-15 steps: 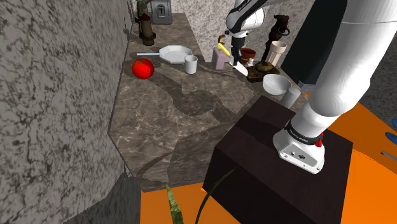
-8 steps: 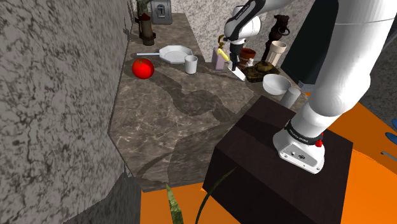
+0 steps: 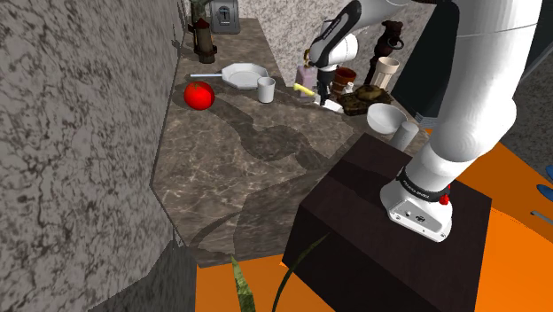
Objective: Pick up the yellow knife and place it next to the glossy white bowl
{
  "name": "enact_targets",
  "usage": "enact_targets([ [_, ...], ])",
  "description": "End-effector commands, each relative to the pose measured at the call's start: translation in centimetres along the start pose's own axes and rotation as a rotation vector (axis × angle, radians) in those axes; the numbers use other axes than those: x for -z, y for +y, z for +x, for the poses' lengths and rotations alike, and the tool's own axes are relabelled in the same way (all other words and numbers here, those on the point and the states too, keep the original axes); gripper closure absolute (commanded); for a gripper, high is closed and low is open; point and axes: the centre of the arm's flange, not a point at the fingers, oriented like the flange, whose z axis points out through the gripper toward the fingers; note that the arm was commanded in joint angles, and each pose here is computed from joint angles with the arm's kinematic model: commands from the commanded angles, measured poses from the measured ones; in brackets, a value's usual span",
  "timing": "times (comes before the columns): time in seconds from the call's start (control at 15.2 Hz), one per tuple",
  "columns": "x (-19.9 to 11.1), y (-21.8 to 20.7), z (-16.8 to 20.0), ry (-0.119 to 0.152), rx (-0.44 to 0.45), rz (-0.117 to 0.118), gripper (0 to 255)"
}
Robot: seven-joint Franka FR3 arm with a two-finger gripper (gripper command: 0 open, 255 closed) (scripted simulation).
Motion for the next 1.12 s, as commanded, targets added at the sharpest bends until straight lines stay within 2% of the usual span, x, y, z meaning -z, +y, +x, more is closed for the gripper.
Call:
enact_targets([
  [0.0,-1.5,0.1,-0.4,-0.004,-0.007,0.007,255],
  [0.2,-3.0,0.2,-0.2,-0.004,-0.007,0.007,255],
  [0.73,-3.0,0.2,-0.2,-0.004,-0.007,0.007,255],
  [0.79,-3.0,0.2,-0.2,-0.004,-0.007,0.007,0],
  [1.06,-3.0,0.1,-0.2,-0.004,-0.007,0.007,0],
])
